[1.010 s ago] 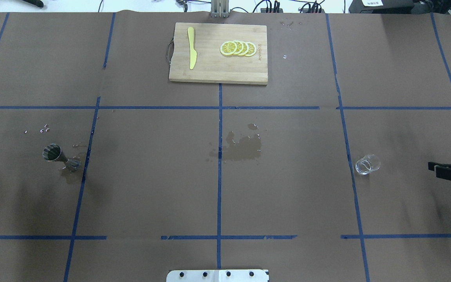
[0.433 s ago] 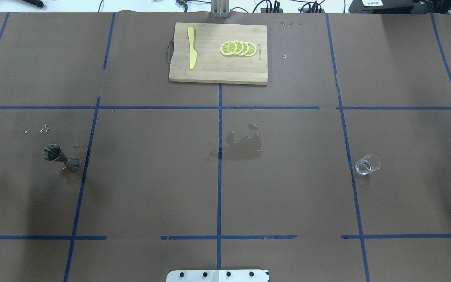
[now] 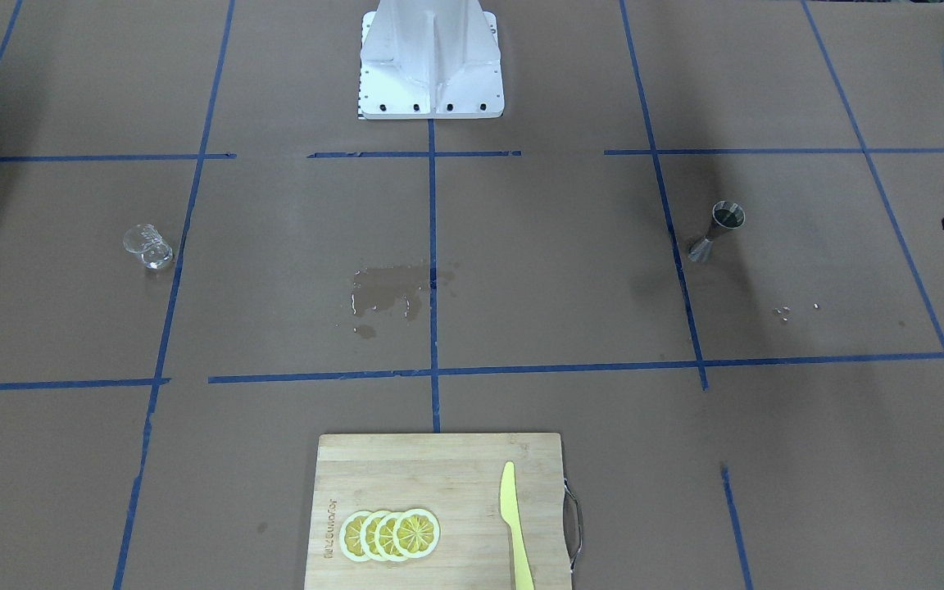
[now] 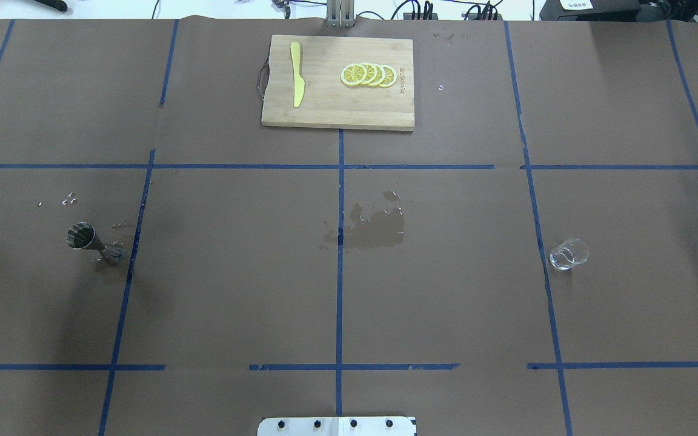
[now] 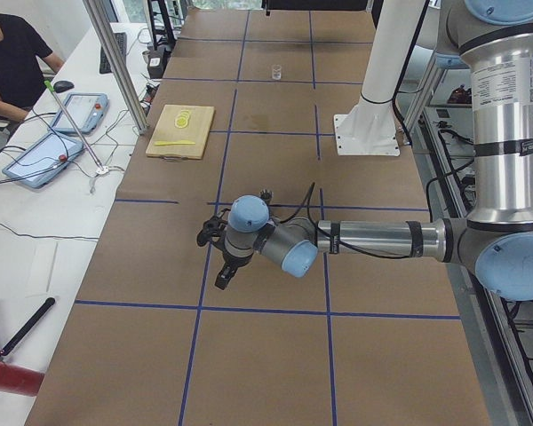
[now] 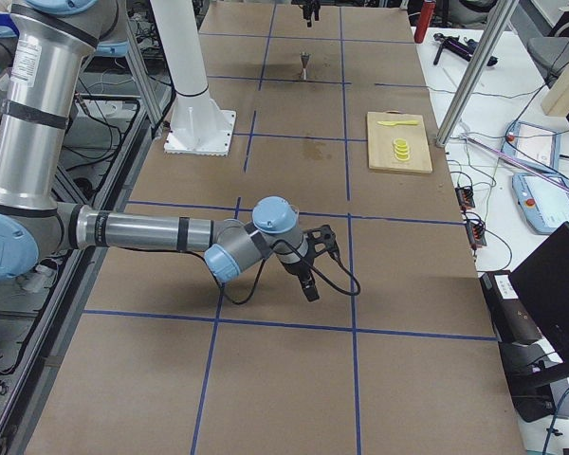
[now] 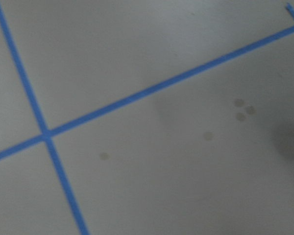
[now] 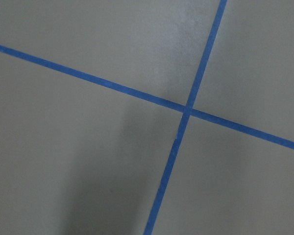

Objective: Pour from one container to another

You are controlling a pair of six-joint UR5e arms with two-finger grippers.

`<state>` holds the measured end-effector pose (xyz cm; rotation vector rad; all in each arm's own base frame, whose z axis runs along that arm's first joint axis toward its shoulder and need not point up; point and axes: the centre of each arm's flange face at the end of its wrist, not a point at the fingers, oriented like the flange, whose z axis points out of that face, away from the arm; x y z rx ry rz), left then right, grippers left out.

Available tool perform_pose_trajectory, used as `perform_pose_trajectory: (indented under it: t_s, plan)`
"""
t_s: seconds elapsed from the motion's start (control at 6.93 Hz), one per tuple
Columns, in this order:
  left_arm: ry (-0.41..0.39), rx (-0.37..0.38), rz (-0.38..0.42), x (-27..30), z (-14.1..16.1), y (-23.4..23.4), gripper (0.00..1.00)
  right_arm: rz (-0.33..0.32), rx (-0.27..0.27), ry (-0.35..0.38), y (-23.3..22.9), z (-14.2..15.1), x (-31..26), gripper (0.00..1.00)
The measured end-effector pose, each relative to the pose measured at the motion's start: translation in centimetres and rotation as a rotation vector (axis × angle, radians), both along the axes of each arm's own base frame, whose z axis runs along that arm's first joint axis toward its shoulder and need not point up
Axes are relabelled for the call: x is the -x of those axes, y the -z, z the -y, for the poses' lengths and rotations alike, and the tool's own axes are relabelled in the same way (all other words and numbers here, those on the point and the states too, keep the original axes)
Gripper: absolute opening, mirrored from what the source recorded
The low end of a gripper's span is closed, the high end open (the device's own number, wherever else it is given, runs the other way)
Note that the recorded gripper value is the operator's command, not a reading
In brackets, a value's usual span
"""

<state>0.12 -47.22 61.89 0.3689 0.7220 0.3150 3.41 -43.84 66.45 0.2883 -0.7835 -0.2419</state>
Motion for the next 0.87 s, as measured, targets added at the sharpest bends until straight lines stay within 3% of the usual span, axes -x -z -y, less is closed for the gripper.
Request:
perform_pose_trajectory:
  t_s: [0.29, 0.58, 0.87]
  plan:
    - [0.032, 0.141, 0.034, 5.2, 0.6, 1.3, 1.00, 0.029, 0.057, 0.035, 0.0, -0.4, -0.9, 1.00]
    - [0.030, 0.250, -0.036, 5.7, -1.3, 1.6, 1.00, 0.013, 0.103, 0.036, -0.4, -0.9, -1.1, 1.00]
    - [0.028, 0.239, -0.064, 5.6, -2.1, 1.6, 1.00, -0.001, 0.111, 0.033, -0.9, -1.6, -1.3, 1.00]
